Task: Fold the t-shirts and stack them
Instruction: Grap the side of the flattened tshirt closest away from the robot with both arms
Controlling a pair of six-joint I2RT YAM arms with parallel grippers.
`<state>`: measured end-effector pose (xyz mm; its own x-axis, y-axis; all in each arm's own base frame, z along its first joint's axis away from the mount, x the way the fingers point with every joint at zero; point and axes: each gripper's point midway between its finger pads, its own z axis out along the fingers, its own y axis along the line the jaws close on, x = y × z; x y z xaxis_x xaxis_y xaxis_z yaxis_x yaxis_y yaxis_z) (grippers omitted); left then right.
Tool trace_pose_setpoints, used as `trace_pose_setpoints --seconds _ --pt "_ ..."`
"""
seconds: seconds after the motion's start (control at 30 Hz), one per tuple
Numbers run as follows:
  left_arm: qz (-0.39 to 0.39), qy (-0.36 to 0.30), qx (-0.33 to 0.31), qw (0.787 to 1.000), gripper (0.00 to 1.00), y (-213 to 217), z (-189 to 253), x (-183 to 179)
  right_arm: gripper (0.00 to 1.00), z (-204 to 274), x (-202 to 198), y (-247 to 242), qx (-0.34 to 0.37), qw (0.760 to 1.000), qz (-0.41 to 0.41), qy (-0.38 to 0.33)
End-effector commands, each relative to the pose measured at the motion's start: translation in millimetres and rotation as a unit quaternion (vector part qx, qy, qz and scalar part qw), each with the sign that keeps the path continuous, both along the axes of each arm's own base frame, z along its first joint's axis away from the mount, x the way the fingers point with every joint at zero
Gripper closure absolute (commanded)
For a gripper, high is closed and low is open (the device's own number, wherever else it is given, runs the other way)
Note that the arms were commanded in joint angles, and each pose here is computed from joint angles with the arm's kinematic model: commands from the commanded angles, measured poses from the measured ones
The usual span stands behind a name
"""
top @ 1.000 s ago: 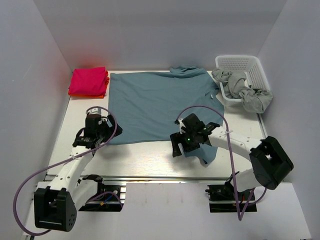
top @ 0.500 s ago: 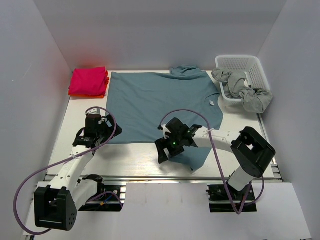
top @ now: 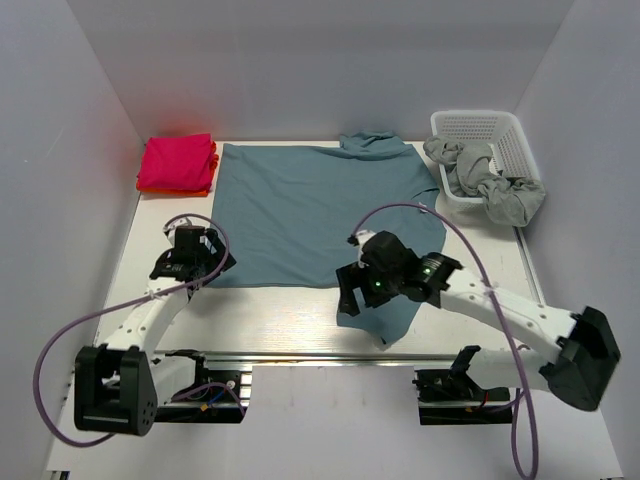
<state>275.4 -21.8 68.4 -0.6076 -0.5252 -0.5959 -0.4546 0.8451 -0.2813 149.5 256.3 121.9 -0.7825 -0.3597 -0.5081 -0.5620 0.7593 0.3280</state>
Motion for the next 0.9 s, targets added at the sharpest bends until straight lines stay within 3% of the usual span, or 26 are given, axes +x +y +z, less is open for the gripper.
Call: trace_pose_setpoints --seconds 0.0,0.1,0.17,0.37,0.57,0.6,0.77,0.87 --pt "0.042 0.005 0.016 0.999 0.00 19.9 2.4 9.9 0.10 -33.9 -10.7 -67.5 -0.120 0.984 -0.131 0.031" --pt "0.055 0.024 0.007 0.998 0.00 27.5 -15.2 10.6 0.10 -47.9 -30.1 -111.6 -0.182 0.957 -0.218 0.059" --pt "0.059 0.036 -0.002 0.998 0.00 29.8 -23.2 10.4 0.10 -50.9 -40.2 -139.6 -0.206 0.927 -0.306 0.068" --pt "0.069 0.051 -0.017 0.996 0.00 35.1 -41.6 1.9 0.13 -51.2 -40.3 -146.9 -0.142 0.900 -0.405 0.074" --pt "0.077 0.046 -0.022 0.996 0.03 39.1 -44.5 -2.7 0.18 -67.2 -31.9 -120.3 -0.144 0.917 -0.360 0.094" --pt "0.077 0.046 -0.022 0.996 0.03 39.1 -44.5 -2.7 0.22 -70.7 -34.2 -117.0 -0.143 0.920 -0.351 0.102" --pt "0.074 0.036 -0.030 0.996 0.08 39.7 -46.2 -0.6 0.27 -94.8 -34.4 -105.7 -0.152 0.924 -0.328 0.124" --pt "0.071 0.032 -0.033 0.996 0.10 38.3 -45.0 1.5 0.36 -111.6 -43.8 -111.5 -0.168 0.919 -0.328 0.143"
